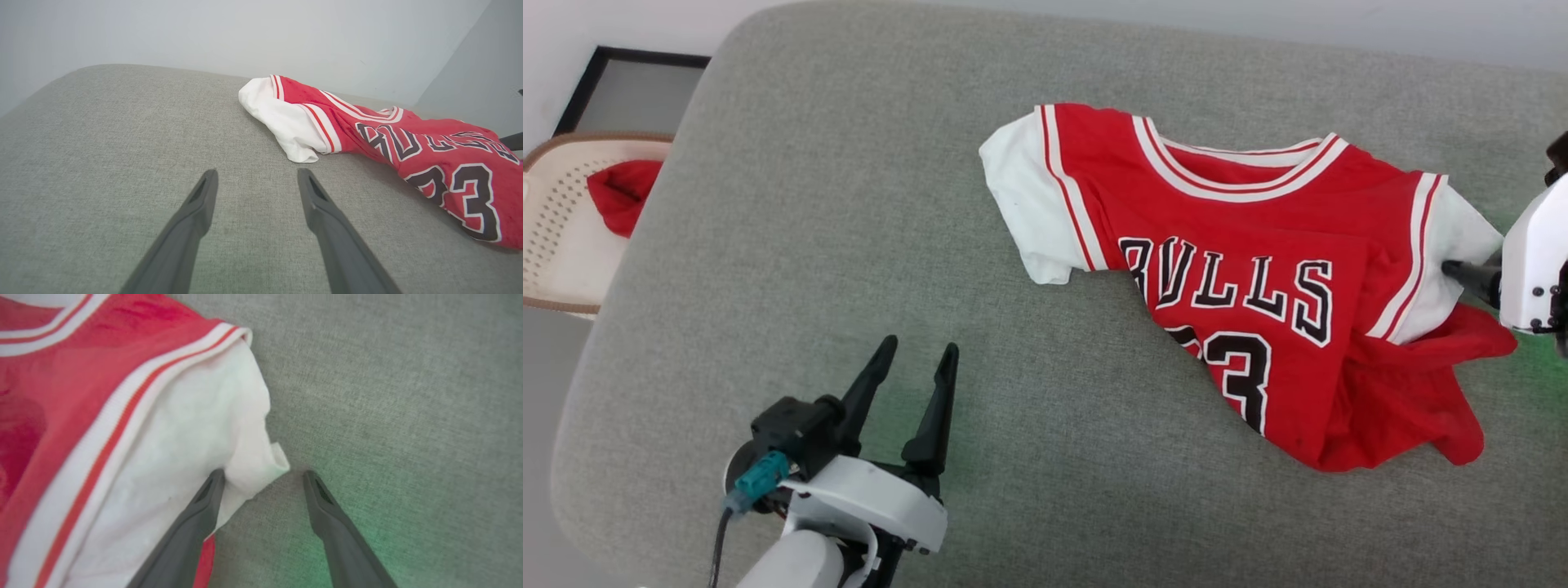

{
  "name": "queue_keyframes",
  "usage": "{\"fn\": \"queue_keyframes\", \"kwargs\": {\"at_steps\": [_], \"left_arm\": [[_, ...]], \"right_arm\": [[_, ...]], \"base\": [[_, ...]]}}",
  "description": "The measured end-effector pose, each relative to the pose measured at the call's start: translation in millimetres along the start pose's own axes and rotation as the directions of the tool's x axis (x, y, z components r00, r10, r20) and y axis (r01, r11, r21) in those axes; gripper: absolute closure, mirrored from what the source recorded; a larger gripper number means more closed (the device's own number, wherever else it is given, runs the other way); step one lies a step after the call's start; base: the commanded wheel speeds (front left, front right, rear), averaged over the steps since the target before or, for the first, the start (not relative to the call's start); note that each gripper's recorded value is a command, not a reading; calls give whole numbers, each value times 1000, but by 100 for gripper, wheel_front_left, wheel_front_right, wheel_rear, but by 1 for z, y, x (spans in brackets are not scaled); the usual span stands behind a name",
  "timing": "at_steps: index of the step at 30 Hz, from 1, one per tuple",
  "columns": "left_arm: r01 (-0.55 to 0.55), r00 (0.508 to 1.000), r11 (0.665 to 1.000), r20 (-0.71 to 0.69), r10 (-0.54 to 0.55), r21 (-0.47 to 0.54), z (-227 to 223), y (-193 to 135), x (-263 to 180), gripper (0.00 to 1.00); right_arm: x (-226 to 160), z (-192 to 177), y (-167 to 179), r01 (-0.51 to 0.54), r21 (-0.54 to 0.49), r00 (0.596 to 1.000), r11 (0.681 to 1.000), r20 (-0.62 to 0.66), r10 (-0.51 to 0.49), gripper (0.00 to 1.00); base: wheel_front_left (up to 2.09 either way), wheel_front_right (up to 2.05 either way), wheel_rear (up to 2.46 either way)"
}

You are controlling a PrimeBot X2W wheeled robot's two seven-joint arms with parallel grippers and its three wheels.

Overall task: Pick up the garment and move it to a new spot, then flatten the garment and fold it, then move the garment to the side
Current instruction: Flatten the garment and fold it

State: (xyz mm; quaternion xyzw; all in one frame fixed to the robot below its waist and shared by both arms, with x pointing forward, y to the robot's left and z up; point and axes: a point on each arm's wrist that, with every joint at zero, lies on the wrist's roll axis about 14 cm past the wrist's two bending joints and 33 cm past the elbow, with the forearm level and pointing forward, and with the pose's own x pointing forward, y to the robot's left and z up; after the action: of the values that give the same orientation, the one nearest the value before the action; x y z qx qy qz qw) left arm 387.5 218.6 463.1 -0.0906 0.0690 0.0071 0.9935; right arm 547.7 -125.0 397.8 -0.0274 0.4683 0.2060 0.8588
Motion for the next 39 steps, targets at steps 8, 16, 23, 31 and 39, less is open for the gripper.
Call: {"fn": "queue_keyframes", "kwargs": {"at_steps": [8,16,23,31,39], "left_arm": [[-10,1000,1000,-9,10,-26,-9,1,1,0],[7,1000,1000,-6,-7,-31,-11,-4,5,0],[24,1000,999,-5,-24,-41,-13,-10,7,0],[40,999,998,-11,-41,-49,-18,-16,10,0],[32,999,998,-21,-33,-51,-22,-14,13,0]], "right_arm": [[5,14,16,-43,-2,996,999,82,43,100],[-26,23,-29,114,-128,984,985,154,-94,100],[-85,28,-95,357,-277,933,892,154,-325,100],[-91,13,-102,417,-338,909,844,130,-396,100],[-55,-2,-96,421,-336,907,843,165,-387,100]], "base": [[0,0,0],[0,0,0],[0,0,0],[0,0,0],[0,0,0]]}}
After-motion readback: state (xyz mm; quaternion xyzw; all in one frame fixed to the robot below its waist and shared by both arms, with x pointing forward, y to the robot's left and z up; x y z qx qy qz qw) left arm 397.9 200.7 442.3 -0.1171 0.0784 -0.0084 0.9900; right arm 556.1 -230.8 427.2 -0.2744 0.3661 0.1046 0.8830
